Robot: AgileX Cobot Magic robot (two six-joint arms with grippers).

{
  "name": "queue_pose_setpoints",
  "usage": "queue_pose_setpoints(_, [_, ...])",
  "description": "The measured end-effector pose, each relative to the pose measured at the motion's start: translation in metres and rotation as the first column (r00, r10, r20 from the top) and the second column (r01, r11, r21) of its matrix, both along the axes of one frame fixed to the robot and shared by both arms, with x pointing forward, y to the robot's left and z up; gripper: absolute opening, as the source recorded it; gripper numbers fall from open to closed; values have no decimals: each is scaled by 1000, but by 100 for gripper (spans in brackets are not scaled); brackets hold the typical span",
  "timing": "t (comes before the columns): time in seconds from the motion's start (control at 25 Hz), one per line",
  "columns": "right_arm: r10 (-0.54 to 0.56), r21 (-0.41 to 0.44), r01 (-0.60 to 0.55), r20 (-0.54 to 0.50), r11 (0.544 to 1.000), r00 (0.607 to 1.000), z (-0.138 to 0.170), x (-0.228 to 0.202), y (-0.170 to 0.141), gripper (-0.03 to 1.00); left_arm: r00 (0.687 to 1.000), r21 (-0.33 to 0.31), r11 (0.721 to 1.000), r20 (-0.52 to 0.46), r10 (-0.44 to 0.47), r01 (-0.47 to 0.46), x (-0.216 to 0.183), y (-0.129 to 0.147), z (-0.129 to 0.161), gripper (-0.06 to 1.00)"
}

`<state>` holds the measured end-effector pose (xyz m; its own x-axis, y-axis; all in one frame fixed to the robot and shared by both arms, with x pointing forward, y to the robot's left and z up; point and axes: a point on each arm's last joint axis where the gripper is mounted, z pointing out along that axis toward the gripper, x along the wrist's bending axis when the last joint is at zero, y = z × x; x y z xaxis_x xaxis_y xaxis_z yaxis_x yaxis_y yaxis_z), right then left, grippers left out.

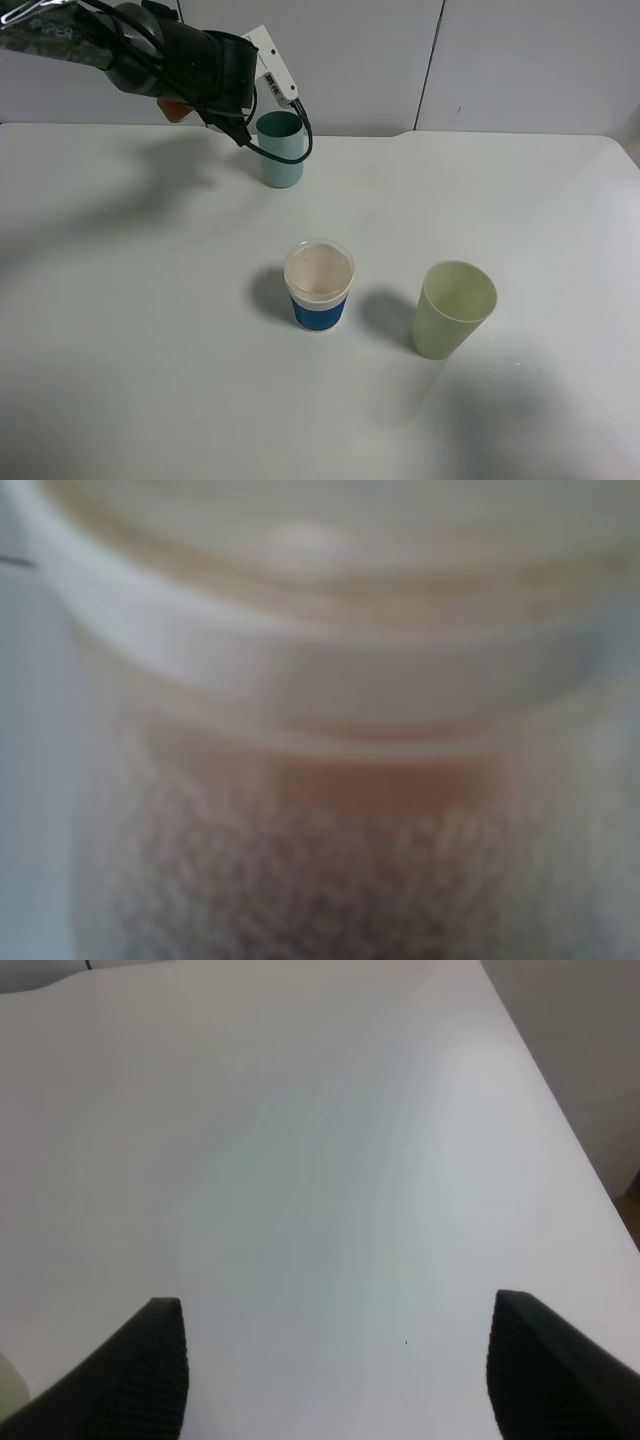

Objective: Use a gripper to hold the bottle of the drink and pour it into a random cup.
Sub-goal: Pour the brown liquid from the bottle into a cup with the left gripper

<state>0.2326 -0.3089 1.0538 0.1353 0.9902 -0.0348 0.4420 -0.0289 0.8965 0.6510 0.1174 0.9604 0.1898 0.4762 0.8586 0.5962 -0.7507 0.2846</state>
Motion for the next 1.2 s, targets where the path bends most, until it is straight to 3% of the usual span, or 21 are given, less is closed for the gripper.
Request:
queue_pose_setpoints(0.44, [0,0,0,0,1000,1000,0,0,0,63,998,80,996,-58,-31,35,0,-3,-11,36])
queue_pose_setpoints(1.2, [0,0,0,0,1000,1000,0,0,0,63,998,188,980,6,-67,65,4,-4,0,36])
